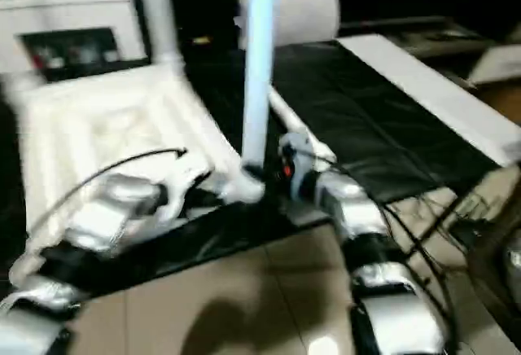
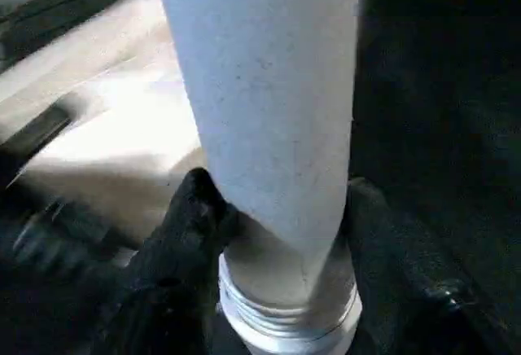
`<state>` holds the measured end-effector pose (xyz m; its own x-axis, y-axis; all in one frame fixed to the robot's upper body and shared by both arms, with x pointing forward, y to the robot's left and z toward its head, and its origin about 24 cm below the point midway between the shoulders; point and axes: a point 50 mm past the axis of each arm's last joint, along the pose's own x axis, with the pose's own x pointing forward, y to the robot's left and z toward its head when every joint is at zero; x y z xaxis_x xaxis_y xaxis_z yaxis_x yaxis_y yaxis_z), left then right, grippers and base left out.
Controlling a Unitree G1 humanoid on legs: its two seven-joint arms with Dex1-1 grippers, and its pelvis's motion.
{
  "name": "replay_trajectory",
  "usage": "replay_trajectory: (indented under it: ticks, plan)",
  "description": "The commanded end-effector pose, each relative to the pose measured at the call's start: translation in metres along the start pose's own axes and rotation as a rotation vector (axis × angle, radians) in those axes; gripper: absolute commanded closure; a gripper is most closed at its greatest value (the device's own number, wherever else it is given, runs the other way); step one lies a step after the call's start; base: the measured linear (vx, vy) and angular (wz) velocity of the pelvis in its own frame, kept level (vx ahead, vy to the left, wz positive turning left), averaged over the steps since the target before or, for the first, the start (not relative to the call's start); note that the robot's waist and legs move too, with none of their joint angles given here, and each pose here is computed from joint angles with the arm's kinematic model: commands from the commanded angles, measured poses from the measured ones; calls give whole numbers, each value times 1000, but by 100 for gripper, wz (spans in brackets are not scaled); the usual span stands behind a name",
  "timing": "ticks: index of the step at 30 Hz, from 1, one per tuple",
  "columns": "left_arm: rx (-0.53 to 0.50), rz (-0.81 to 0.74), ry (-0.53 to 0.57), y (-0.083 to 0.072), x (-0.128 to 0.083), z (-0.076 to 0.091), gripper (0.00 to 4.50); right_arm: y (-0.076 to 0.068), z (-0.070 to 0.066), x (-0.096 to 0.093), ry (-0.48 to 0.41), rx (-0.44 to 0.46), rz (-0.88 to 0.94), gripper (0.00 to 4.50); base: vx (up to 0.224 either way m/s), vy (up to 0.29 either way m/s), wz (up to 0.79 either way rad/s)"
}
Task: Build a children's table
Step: Rotate leg to tighten
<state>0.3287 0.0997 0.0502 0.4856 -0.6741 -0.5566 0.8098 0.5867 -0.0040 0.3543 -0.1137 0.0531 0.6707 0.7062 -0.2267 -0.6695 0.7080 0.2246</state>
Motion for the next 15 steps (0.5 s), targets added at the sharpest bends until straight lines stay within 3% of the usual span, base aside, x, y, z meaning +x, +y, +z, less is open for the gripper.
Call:
replay_trajectory:
  ticks: [1,2,3,5,7,11,15]
  plan:
    - [-11,-26,-75,-17,18,21,450,17,0,20,-17,79,-11,261,0,0,0]
    - [-19,35,-82,-16,22,24,450,17,0,23,-35,107,-36,261,0,0,0]
    - [-13,66,-90,-14,24,26,450,16,-1,23,-51,133,-58,205,0,0,0]
    - [2,83,-88,-14,23,28,450,14,-1,22,-64,137,-87,205,0,0,0]
    - [34,94,-77,-12,22,27,450,13,-1,20,-72,127,-93,164,0,0,0]
    - [71,106,-53,-9,20,23,450,10,0,16,-81,86,-104,140,0,0,0]
    - [116,152,-35,-1,19,20,450,-1,-4,-1,-67,50,-116,115,0,0,0]
